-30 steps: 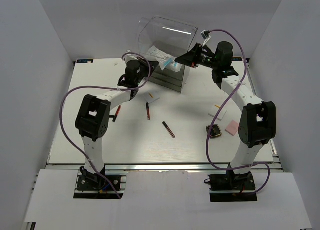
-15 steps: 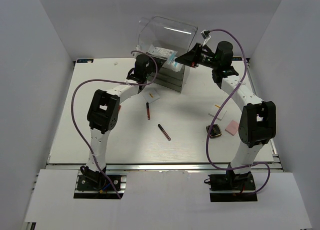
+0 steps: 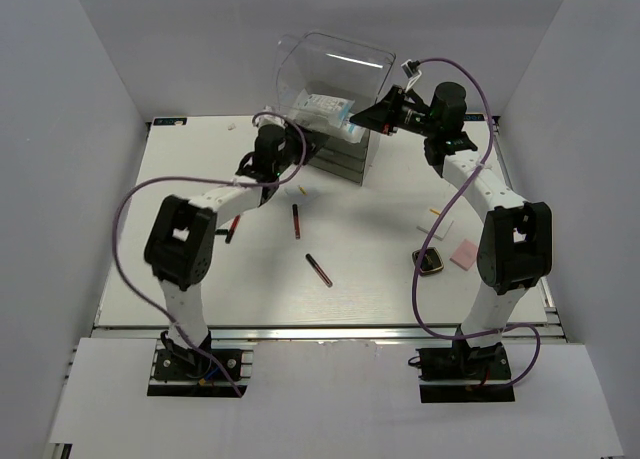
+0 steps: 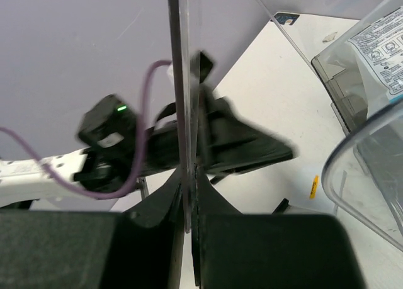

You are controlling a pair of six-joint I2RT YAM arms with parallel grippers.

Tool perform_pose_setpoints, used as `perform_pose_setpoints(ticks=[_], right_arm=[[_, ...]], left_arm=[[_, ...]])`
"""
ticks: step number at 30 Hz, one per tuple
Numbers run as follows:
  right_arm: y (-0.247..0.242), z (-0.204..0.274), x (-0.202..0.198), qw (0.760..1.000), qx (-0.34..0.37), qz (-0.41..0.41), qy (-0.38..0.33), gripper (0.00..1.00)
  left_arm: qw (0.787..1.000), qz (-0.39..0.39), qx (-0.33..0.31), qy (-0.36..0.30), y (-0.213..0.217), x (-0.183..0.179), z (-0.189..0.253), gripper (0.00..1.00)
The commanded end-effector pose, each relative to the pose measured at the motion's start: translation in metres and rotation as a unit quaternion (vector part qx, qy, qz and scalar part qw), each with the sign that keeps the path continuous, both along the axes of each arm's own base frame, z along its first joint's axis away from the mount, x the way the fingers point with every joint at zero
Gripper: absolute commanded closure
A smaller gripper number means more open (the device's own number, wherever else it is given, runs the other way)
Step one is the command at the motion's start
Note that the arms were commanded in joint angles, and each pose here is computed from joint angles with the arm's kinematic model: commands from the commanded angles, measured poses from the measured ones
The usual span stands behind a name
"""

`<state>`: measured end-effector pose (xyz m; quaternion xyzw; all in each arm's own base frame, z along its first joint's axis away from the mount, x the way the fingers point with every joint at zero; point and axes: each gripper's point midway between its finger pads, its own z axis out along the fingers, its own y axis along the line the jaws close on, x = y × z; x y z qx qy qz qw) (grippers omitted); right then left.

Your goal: Organize the makeup

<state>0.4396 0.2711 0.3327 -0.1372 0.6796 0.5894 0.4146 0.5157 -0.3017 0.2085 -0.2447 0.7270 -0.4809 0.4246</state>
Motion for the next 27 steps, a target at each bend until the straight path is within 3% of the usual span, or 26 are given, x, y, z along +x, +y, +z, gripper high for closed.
perform_pose_setpoints(ticks=[1,4,10,13,14,22,25,27], right_arm=[[-0.002,0.03,-0.011,0.999,0.008,0.007,-0.043,0.92],[-0.004,0.023,-0.008,0.999,-0.009,-0.004,-0.036,0.87],[-0.011,-0.005,-0.006,0.994,-0.097,-0.041,-0.012,0.6],[-0.022,-0.022,-0.01,0.987,-0.147,-0.061,0.006,0.27],[-0.026,-0.023,-0.012,0.985,-0.159,-0.067,0.005,0.11],[-0.054,-0.069,-0.051,0.963,-0.263,-0.059,0.031,0.11],[-0.069,-0.087,-0.061,0.949,-0.311,-0.054,0.007,0.12],[-0.075,-0.098,-0.068,0.943,-0.331,-0.029,-0.029,0.18]], left_arm=[[0.998,-0.046,0.001,-0.03,0.01,-0.061,0.053,0.59],[1.0,-0.019,0.013,-0.011,0.039,-0.097,0.036,0.6],[1.0,0.018,0.018,0.003,0.066,-0.114,0.022,0.6],[1.0,0.022,0.019,0.012,0.067,-0.113,0.016,0.6],[0.999,0.022,0.021,0.016,0.066,-0.112,0.012,0.59],[0.998,0.027,0.006,0.053,0.054,-0.079,-0.012,0.51],[0.998,0.026,-0.014,0.059,0.039,-0.054,-0.023,0.49],[0.997,0.032,-0.043,0.046,0.033,-0.035,-0.015,0.48]])
